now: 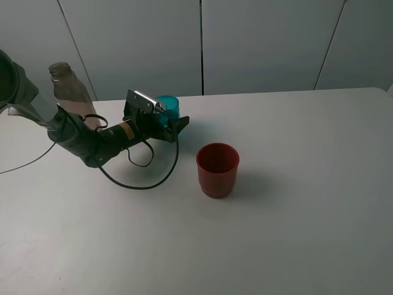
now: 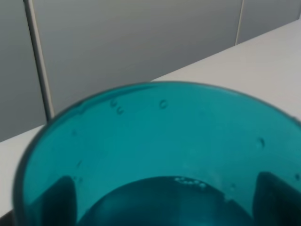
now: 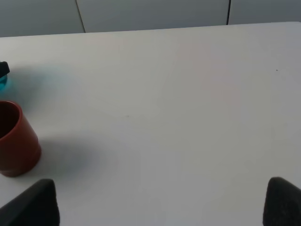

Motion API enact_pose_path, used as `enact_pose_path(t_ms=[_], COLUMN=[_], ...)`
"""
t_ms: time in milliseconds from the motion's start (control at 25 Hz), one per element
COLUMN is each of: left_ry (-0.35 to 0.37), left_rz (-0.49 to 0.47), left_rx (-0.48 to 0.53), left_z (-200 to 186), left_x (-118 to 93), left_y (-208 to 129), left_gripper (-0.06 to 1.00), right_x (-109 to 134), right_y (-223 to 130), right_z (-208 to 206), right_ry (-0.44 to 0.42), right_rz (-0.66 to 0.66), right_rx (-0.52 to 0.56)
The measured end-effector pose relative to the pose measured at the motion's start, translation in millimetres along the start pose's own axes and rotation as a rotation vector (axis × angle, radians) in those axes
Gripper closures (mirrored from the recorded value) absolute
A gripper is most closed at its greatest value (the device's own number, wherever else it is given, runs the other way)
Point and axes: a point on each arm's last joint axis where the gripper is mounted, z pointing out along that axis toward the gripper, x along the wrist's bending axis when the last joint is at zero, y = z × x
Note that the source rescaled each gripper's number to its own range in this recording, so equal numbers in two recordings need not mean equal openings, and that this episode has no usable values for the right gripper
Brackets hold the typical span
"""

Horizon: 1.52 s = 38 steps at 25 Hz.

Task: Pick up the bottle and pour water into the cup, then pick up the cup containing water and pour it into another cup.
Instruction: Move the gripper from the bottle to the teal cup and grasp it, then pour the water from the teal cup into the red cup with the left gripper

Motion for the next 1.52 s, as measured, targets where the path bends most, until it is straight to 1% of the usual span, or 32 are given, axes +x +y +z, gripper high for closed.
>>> enact_pose_path(t_ms=[120, 160, 200, 240, 280, 320, 760, 920, 1040, 1160, 1240, 1440, 1520], left_ry=[-0.003, -0.003, -0.003, -0.003, -0.001, 0.000, -0.001, -0.028, -0.077, -0.092, -0.111, -0.187, -0.197], left_rz=[0.002, 0.002, 0.002, 0.002, 0.002, -0.001, 0.002, 0.017, 0.052, 0.072, 0.107, 0.224, 0.253], left_rx=[-0.002, -0.003, -0.003, -0.003, -0.004, -0.002, -0.001, 0.001, 0.026, 0.035, 0.031, 0.042, 0.054], left_z=[1, 1, 1, 1, 1, 1, 1, 1, -3, -13, -23, -46, -55], left_x=[-1, -1, -1, -1, -1, 0, 0, -3, -9, -15, -21, -37, -41], left_y=[1, 1, 1, 1, 1, 1, 1, 1, 7, 21, 33, 53, 61], left_gripper=[-0.03, -0.02, 0.09, 0.37, 0.74, 0.94, 0.94, 0.94, 0.94, 0.94, 0.94, 0.94, 0.94], right_x=[0, 0, 0, 0, 0, 0, 0, 0, 0, 0, 0, 0, 0], right_y=[0, 0, 0, 0, 0, 0, 0, 0, 0, 0, 0, 0, 0], right_z=[0, 0, 0, 0, 0, 0, 0, 0, 0, 0, 0, 0, 0], right_ry=[0.000, 0.000, 0.000, 0.000, 0.000, 0.000, 0.000, 0.000, 0.000, 0.000, 0.000, 0.000, 0.000], right_rz=[0.000, 0.000, 0.000, 0.000, 0.000, 0.000, 0.000, -0.006, -0.006, -0.006, -0.006, -0.006, 0.000], right_rx=[0.000, 0.000, 0.000, 0.000, 0.000, 0.000, 0.000, 0.000, 0.000, 0.000, 0.000, 0.000, 0.000])
